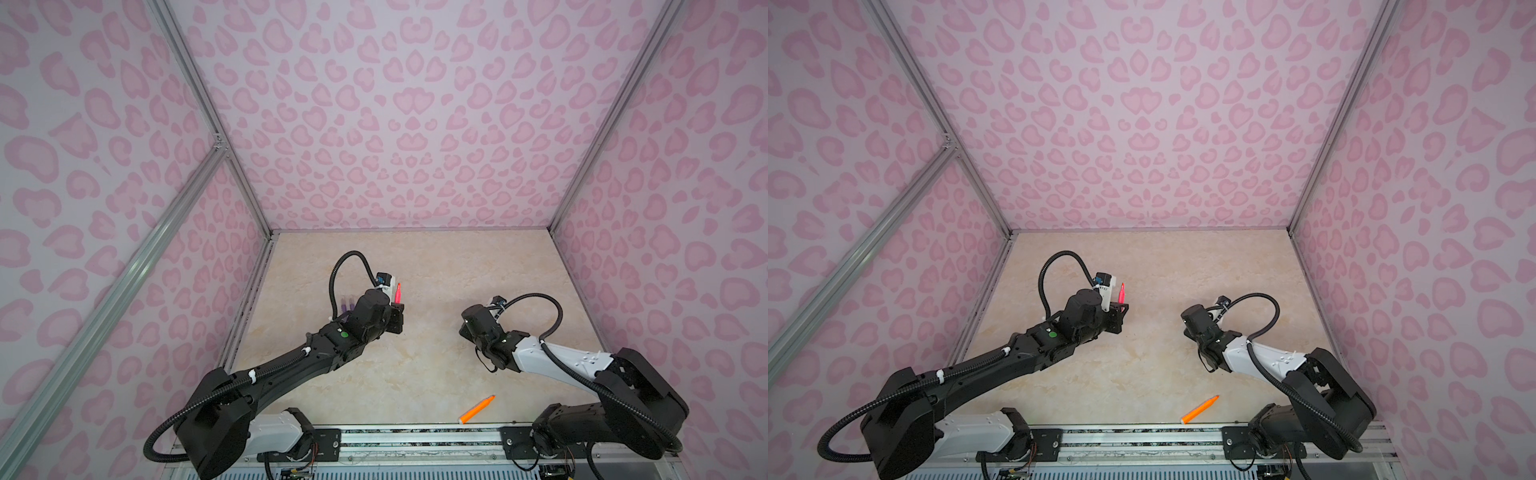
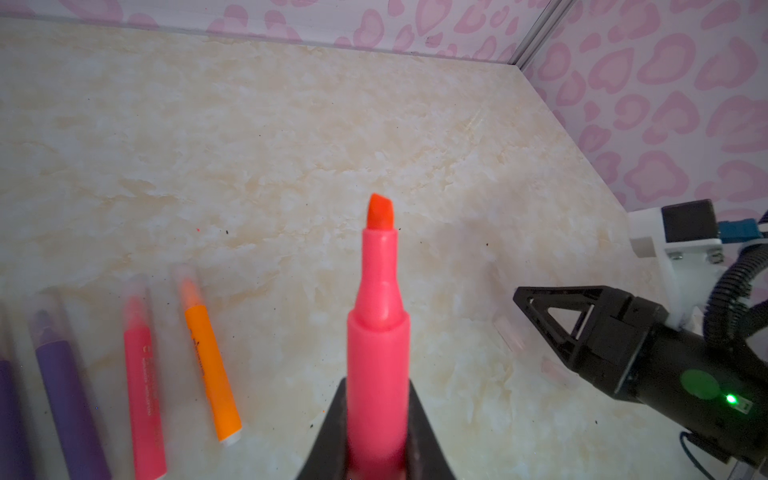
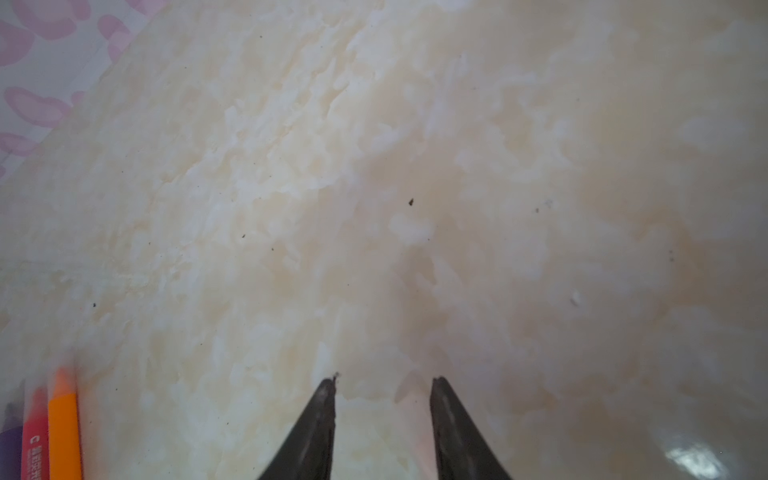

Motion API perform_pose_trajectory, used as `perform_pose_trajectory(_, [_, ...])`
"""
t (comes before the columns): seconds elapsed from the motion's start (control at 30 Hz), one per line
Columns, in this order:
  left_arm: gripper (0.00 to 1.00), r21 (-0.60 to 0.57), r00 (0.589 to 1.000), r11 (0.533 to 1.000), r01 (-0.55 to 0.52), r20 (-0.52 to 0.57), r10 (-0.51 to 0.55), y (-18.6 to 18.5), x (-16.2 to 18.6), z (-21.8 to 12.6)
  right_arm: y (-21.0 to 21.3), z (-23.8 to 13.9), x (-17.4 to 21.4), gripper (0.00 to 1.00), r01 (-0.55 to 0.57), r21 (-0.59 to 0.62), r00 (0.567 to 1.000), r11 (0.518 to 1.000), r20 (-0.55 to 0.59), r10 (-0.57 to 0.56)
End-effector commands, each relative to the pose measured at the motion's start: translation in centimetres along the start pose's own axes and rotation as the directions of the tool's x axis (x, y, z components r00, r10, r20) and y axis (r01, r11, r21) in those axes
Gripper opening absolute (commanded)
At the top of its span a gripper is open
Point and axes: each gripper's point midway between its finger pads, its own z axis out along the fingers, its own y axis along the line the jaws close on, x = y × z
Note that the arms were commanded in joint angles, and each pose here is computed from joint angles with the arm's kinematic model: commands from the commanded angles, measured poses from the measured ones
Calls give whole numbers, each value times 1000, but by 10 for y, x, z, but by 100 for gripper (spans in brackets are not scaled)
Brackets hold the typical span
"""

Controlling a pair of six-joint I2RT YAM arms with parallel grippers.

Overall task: Insert the pens into the pen caps
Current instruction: 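Lower the open right gripper over the translucent pink cap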

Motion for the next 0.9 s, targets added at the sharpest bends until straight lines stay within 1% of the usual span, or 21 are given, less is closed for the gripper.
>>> perform_pose_trajectory(0.0, [3,10,1000,1000,-6,18,6,-3,-7,-2,-4,-5,-5,45,184,10,983,983,27,-184])
perform_pose_trajectory(0.03, [3,11,1000,1000,-6,19,5,-3,-8,-2,-1,-7,-6,45,218,3,976,976,25,-218])
perform_pose_trajectory(0.1, [3,11,1000,1000,-7,16,6,-4,-7,-1,-4,-6,-8,44,283,46,958,958,35,-285])
perform_pose_trajectory(0.13, [3,12,1000,1000,-8,17,8,-4,-7,-1,-3,-6,-7,45,328,46,943,944,42,-330])
perform_pose_trajectory(0.17, [3,12,1000,1000,-8,16,7,-4,-7,-1,-4,-5,-5,45,348,58,936,936,39,-351])
perform_pose_trajectory(0.23, [3,8,1000,1000,-9,15,9,-3,-7,-1,-13,-2,4,46,338,62,941,939,-10,-338])
perform_pose_trajectory(0.3, [3,6,1000,1000,-9,17,9,-3,-7,-1,-11,2,15,47,330,-4,943,944,-35,-330])
perform_pose_trajectory(0.33, [3,7,1000,1000,-10,17,10,-3,-7,-1,-8,2,18,67,333,-27,942,943,-31,-334])
perform_pose_trajectory(0.37, [3,7,1000,1000,-10,16,9,-3,-7,-1,-6,1,18,69,338,-35,940,941,-27,-339])
perform_pose_trajectory(0.4, [3,7,1000,1000,-10,17,10,-3,-7,-1,-4,-1,18,65,348,-39,937,937,-23,-349])
perform_pose_trajectory(0.47, [3,5,1000,1000,-11,16,11,-3,-7,-1,0,-2,21,62,364,-59,930,930,-27,-366])
perform_pose_trajectory(0.53, [3,5,1000,1000,-9,17,9,-3,-8,-1,6,0,26,53,388,-88,918,917,-50,-393])
perform_pose_trajectory(0.6, [3,7,1000,1000,-11,18,11,-3,-8,-1,6,5,31,44,401,-78,910,913,-78,-406])
perform_pose_trajectory(0.7, [3,-1,1000,1000,-14,21,14,-2,-8,-2,2,11,33,35,408,-41,907,912,-97,-410])
perform_pose_trajectory(0.87, [3,-5,1000,1000,-16,25,16,-1,-10,-3,-3,15,34,33,429,5,898,903,-108,-426])
